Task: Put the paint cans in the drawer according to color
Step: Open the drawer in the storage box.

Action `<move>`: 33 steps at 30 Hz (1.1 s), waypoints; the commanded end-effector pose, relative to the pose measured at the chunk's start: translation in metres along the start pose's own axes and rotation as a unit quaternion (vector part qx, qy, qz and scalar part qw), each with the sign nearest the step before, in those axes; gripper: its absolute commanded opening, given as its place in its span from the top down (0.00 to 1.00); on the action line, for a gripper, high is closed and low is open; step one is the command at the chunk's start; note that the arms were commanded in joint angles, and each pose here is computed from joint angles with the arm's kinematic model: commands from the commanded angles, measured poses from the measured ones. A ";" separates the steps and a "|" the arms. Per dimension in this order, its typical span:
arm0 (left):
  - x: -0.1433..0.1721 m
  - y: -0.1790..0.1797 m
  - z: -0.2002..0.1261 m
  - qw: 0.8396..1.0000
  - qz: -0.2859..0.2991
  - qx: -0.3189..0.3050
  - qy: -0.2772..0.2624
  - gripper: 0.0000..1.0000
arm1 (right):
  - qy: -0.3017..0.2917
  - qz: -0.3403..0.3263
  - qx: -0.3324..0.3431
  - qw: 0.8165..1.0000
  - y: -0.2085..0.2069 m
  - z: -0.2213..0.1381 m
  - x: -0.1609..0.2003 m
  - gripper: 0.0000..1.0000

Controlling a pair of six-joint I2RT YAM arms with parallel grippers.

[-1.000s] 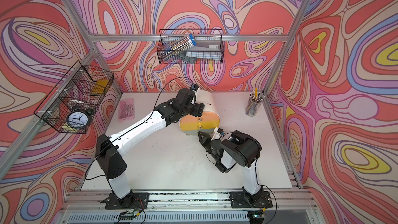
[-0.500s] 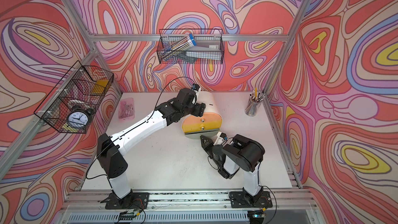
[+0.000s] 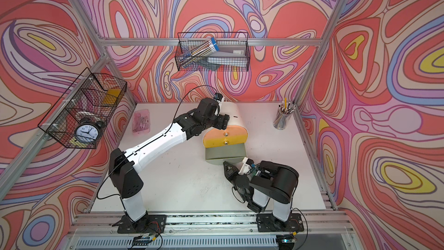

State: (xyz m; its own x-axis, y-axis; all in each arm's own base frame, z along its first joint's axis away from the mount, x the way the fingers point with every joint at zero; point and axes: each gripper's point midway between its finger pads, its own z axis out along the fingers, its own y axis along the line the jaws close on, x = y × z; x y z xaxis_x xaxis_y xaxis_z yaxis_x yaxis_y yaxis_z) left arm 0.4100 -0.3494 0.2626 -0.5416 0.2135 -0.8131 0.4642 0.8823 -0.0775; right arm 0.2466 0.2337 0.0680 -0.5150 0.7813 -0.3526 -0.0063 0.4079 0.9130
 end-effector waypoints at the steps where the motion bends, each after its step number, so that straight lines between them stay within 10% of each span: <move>1: 0.137 0.017 0.032 0.973 0.028 -0.028 0.226 0.18 | 0.013 0.006 -0.039 0.999 0.023 -0.010 0.010 0.83; 13: 0.133 0.019 0.028 0.974 0.033 -0.033 0.221 0.18 | 0.011 -0.011 -0.029 0.999 0.015 -0.026 0.007 0.76; 19: 0.127 0.019 0.025 0.976 0.030 -0.030 0.214 0.18 | 0.039 -0.028 -0.014 0.999 0.023 -0.023 0.016 0.47; 24: 0.118 0.018 0.018 0.979 0.030 -0.027 0.202 0.18 | 0.055 -0.065 0.023 0.996 0.030 -0.033 0.009 0.43; 33: 0.102 0.022 0.002 0.983 0.034 -0.030 0.176 0.17 | 0.077 -0.269 0.182 0.943 0.050 -0.097 -0.053 0.34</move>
State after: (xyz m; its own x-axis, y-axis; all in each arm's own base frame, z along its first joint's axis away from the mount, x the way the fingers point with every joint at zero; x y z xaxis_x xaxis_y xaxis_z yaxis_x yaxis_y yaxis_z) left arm 0.4047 -0.3423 0.2654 -0.5488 0.2101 -0.8091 0.4608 0.8836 -0.0831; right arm 0.2097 0.2128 0.2209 -0.5446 0.6558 -0.5228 -0.1016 0.5672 0.8173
